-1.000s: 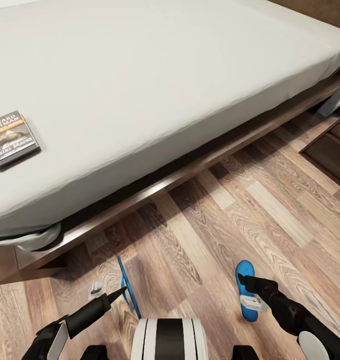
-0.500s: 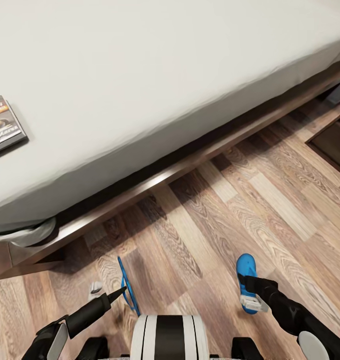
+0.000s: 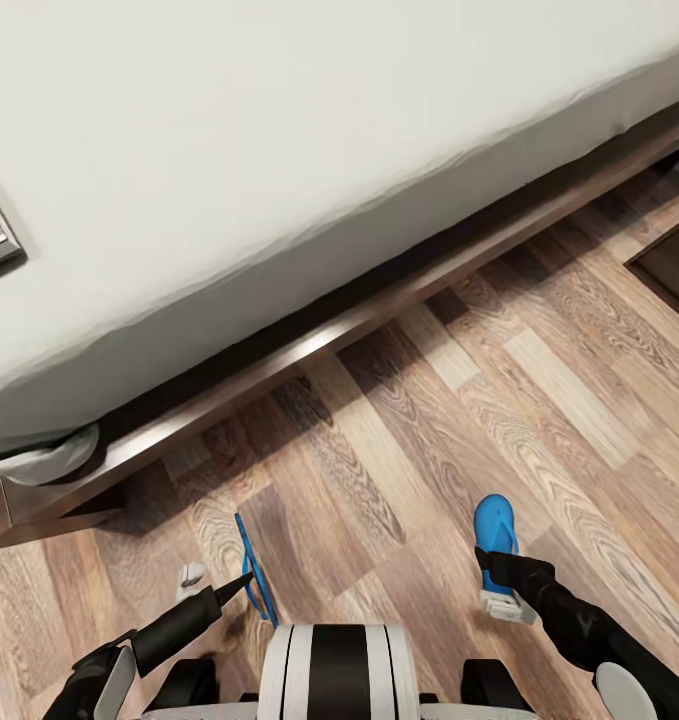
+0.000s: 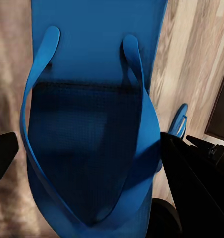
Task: In the bedroom, move the book from the bed onto either nightstand, and place the two sandals side by side next to the bed.
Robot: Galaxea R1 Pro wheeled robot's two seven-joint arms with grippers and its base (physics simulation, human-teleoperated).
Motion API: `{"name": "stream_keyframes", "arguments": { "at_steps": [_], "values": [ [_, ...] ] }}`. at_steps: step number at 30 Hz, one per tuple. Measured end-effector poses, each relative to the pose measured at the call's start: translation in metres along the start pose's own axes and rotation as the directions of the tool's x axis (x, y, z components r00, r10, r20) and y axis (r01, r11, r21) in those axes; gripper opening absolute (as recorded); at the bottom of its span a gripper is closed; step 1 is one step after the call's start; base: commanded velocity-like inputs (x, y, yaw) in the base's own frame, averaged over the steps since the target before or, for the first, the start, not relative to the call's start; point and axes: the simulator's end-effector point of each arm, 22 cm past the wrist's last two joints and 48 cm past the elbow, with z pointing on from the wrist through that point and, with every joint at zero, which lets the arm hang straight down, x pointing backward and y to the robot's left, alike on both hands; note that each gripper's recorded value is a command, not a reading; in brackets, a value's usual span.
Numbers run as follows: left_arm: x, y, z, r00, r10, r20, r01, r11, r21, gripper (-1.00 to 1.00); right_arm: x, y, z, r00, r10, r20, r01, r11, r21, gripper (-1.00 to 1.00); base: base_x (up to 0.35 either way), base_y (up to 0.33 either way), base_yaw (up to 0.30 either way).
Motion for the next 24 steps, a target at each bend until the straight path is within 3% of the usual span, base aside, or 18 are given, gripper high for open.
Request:
{"name": "stream_keyframes", "arguments": {
  "at_steps": [24],
  "values": [
    [0.017,0.022,0.002,0.999,-0.041,-0.026,0.04,0.999,-0.027,-1.0,-0.027,0.004,0.016,0.998,-0.004,0.056,0.004,1.0,-0.011,1.0,0.0,0.0,0.0]
  ]
}}
